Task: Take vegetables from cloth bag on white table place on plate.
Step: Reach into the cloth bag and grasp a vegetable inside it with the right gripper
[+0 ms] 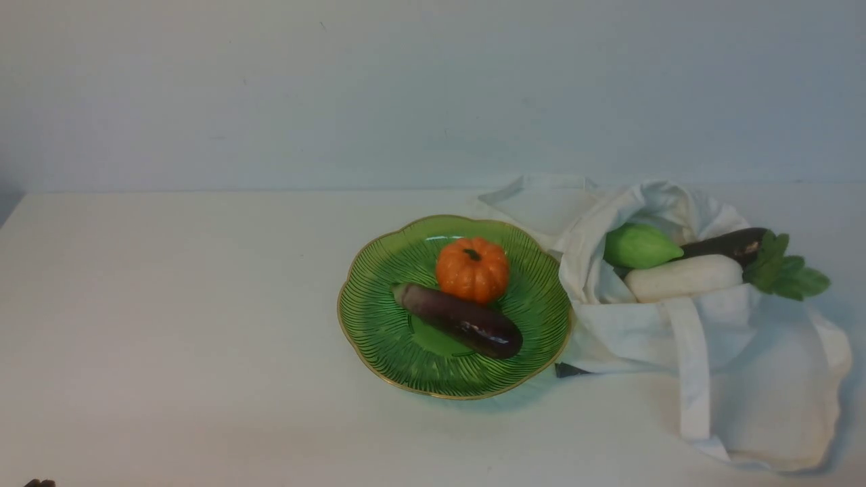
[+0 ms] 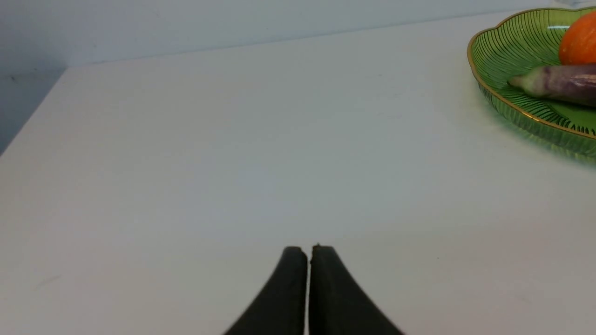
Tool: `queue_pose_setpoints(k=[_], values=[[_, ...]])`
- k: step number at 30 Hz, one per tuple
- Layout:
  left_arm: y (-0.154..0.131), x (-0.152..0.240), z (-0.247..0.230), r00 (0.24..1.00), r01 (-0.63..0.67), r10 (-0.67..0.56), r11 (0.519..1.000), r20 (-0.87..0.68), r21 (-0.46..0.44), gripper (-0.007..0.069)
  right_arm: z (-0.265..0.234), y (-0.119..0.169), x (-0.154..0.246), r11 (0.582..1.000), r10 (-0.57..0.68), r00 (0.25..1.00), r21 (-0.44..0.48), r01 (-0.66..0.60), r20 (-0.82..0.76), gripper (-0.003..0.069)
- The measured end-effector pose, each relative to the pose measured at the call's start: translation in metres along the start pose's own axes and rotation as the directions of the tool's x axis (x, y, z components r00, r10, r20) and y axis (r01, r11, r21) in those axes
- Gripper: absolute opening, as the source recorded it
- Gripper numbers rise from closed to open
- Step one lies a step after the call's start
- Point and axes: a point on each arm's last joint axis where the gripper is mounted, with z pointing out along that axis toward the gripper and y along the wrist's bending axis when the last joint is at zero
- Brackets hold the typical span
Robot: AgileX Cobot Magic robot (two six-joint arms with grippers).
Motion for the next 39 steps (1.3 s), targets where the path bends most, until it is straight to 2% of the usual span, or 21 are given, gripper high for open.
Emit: queue_pose_setpoints(k=[1,2,3,4,5,7,10,13,14,16,18,20,21,22,24,27,29,31,33,36,39], values=[[0.000,0.000,0.000,1.000,0.000,0.000,1.000,0.000,0.000,-0.0005,0.000,0.002,0.000,0.994,0.109,0.994,-0.018,-0.109,-0.001,-0.0015],[0.000,0.000,0.000,1.000,0.000,0.000,1.000,0.000,0.000,-0.0005,0.000,0.002,0.000,0.994,0.109,0.994,-0.019,-0.109,-0.001,-0.0015],[0.000,0.000,0.000,1.000,0.000,0.000,1.000,0.000,0.000,-0.0005,0.000,0.006,-0.001,0.938,0.342,0.940,-0.064,-0.342,-0.014,-0.0015],[0.000,0.000,0.000,1.000,0.000,0.000,1.000,0.000,0.000,-0.0005,0.000,0.006,-0.001,0.926,0.371,0.928,-0.067,-0.372,-0.017,-0.0015],[0.000,0.000,0.000,1.000,0.000,0.000,1.000,0.000,0.000,-0.0005,0.000,0.009,-0.001,0.852,0.513,0.858,-0.096,-0.514,-0.037,-0.0015],[0.000,0.000,0.000,1.000,0.000,0.000,1.000,0.000,0.000,-0.0005,-0.001,0.013,-0.003,0.719,0.680,0.730,-0.129,-0.682,-0.071,-0.0015],[0.000,0.000,0.000,1.000,0.000,0.000,1.000,0.000,0.000,-0.0005,-0.001,0.015,-0.005,0.627,0.762,0.642,-0.152,-0.764,-0.084,-0.0015],[0.000,0.000,0.000,1.000,0.000,0.000,1.000,0.000,0.000,-0.0005,-0.001,0.014,-0.008,0.568,0.808,0.585,-0.168,-0.805,-0.071,-0.0015],[0.000,0.000,0.000,1.000,0.000,0.000,1.000,0.000,0.000,-0.0005,-0.001,0.014,-0.009,0.566,0.810,0.583,-0.170,-0.807,-0.067,-0.0015],[0.000,0.000,0.000,1.000,0.000,0.000,1.000,0.000,0.000,-0.0005,-0.002,0.014,-0.010,0.572,0.806,0.589,-0.177,-0.801,-0.056,-0.0015],[0.000,0.000,0.000,1.000,0.000,0.000,1.000,0.000,0.000,-0.0005,-0.005,0.014,-0.020,0.611,0.776,0.629,-0.204,-0.765,-0.038,-0.0015],[0.000,0.000,0.000,1.000,0.000,0.000,1.000,0.000,0.000,-0.0005,-0.018,0.015,-0.053,0.725,0.671,0.738,-0.269,-0.634,0.070,-0.0015],[0.000,0.000,0.000,1.000,0.000,0.000,1.000,0.000,0.000,-0.0005,-0.019,0.015,-0.056,0.734,0.661,0.746,-0.273,-0.621,0.081,-0.0015],[0.000,0.000,0.000,1.000,0.000,0.000,1.000,0.000,0.000,-0.0005,-0.029,0.015,-0.078,0.790,0.593,0.792,-0.295,-0.537,0.144,-0.0015],[0.000,0.000,0.000,1.000,0.000,0.000,1.000,0.000,0.000,-0.0005,-0.039,0.018,-0.112,0.850,0.495,0.849,-0.304,-0.430,0.184,-0.0015],[0.000,0.000,0.000,1.000,0.000,0.000,1.000,0.000,0.000,-0.0005,-0.035,0.025,-0.141,0.897,0.365,0.929,-0.292,-0.333,0.064,-0.0015],[0.000,0.000,0.000,1.000,0.000,0.000,1.000,0.000,0.000,-0.0005,-0.026,0.030,-0.153,0.917,0.259,0.960,-0.286,-0.278,-0.103,-0.0015],[0.000,0.000,0.000,1.000,0.000,0.000,1.000,0.000,0.000,-0.0005,-0.015,0.032,-0.157,0.928,0.176,0.951,-0.280,-0.246,-0.254,-0.0015],[0.000,0.000,0.000,1.000,0.001,-0.001,1.000,0.000,0.000,-0.0005,0.001,0.033,-0.152,0.935,0.102,0.884,-0.261,-0.242,-0.455,-0.0015],[0.000,0.000,0.000,1.000,0.001,-0.001,1.000,0.000,0.000,-0.0005,0.028,0.032,-0.141,0.939,0.079,0.782,-0.218,-0.267,-0.618,-0.0015],[0.000,0.000,0.000,1.000,0.001,-0.001,1.000,0.000,0.000,-0.0005,0.058,0.032,-0.132,0.938,0.098,0.709,-0.174,-0.300,-0.698,-0.0009]])
